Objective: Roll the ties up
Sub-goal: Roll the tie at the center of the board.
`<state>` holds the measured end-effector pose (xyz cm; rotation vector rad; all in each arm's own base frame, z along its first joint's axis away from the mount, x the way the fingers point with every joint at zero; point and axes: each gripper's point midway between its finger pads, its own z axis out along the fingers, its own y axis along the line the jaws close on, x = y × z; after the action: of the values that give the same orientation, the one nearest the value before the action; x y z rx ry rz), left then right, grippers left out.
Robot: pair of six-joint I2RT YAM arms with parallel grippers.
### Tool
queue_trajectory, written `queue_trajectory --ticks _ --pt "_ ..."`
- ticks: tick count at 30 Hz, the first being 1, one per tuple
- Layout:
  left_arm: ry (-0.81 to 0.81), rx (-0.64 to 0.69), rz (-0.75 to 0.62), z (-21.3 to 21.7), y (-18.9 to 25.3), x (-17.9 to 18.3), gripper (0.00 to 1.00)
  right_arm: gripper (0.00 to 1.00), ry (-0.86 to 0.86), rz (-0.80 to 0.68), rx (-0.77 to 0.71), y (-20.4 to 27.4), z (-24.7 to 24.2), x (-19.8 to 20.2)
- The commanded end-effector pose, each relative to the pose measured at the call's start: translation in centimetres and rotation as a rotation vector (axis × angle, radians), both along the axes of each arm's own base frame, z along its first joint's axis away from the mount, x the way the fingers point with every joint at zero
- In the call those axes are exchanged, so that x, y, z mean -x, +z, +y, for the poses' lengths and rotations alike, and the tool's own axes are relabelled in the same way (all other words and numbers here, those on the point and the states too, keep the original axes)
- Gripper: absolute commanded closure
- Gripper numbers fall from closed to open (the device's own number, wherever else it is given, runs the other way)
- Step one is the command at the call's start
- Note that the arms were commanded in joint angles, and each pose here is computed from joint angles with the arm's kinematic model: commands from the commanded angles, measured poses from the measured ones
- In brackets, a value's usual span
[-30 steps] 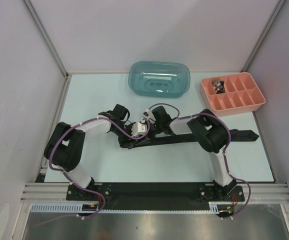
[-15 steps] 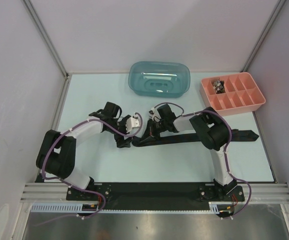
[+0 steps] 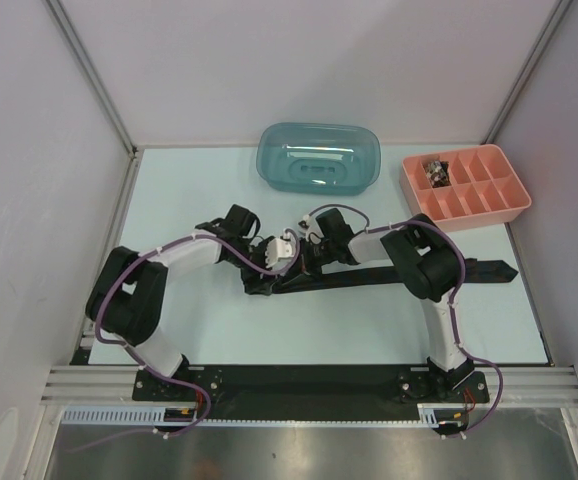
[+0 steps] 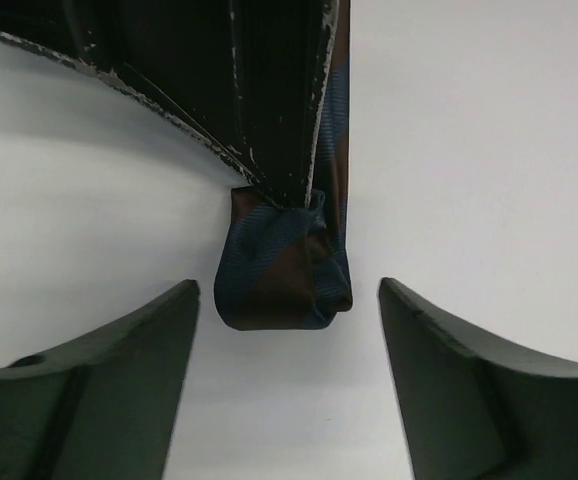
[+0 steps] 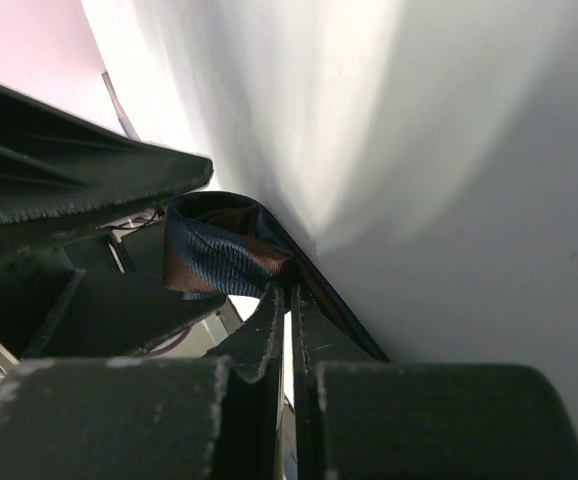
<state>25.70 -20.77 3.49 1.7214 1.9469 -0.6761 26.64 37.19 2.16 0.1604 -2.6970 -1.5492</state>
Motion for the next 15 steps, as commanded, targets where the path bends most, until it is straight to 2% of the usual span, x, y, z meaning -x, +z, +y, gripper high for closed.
queue_trajectory --ticks 1,5,6,9,15 --pt "-0.023 0.063 -0.019 -2.0 1.3 -1.0 0.28 1.00 0.007 -0.002 0.047 -0.6 -1.1 0.8" --pt "-0.033 0.078 -0.023 -2.6 1.8 -1.1 0.42 1.00 0.019 -0.005 0.055 -0.8 -1.4 1.0" --pt "-0.041 0.083 -0.021 -2.8 1.8 -0.9 0.48 1.00 0.020 -0.003 0.059 -0.9 -1.5 1.0" --pt "-0.076 0.099 -0.033 -3.5 2.3 -0.4 0.55 1.00 0.025 -0.004 0.067 -1.1 -1.6 1.0" --pt "-0.129 0.022 -0.042 -4.5 0.5 0.3 0.57 1.00 0.040 -0.001 0.068 -1.4 -1.4 1.2"
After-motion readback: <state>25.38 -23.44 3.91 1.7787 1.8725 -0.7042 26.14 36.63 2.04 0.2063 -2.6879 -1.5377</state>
